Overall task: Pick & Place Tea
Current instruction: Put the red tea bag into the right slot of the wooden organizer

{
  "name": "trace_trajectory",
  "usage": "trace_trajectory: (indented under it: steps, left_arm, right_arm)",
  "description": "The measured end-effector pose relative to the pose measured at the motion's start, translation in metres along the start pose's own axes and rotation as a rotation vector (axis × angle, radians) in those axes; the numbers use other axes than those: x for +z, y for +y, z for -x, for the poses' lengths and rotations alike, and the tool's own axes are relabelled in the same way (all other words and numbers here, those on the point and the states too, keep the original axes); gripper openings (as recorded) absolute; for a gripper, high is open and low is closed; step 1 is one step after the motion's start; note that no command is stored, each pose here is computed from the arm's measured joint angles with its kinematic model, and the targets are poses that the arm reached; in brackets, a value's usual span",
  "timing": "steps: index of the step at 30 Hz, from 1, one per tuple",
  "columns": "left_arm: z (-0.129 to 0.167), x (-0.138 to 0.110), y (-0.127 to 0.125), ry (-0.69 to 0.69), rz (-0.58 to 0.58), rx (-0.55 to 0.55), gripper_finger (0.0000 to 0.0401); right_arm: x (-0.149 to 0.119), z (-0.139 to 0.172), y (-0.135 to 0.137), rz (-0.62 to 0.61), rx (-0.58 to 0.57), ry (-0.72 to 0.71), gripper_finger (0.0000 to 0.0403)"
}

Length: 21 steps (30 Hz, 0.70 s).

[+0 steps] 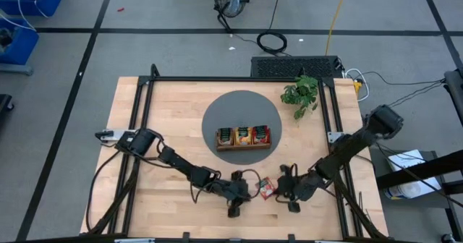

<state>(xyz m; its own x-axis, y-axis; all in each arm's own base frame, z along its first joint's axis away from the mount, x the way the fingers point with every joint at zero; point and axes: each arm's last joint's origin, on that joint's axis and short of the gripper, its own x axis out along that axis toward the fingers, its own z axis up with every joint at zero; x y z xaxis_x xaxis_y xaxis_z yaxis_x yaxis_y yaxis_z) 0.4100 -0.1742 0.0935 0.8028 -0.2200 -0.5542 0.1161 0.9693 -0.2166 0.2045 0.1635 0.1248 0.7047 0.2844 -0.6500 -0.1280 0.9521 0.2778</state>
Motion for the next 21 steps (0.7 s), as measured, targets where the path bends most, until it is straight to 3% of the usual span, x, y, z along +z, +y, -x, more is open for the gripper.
trace_trajectory:
  steps: [4,7,15,21]
  left_arm:
    - [0.0,0.0,-0.001,0.007,0.038,-0.023,0.0074]
    - [-0.001,0.002,0.004,-0.003,0.06,0.0,0.0074]
    - [-0.001,0.002,0.011,-0.018,0.086,0.095,0.0074]
    - [0.0,0.004,0.017,-0.044,0.096,0.183,0.0074]
  right_arm:
    - [-0.004,0.016,-0.008,-0.035,-0.204,0.006,0.0]
    - [-0.009,0.017,-0.012,-0.078,-0.262,0.027,0.0]
    - [-0.021,-0.003,-0.017,-0.132,-0.29,0.086,0.0]
    - [-0.02,-0.015,-0.011,-0.105,-0.187,0.051,0.0]
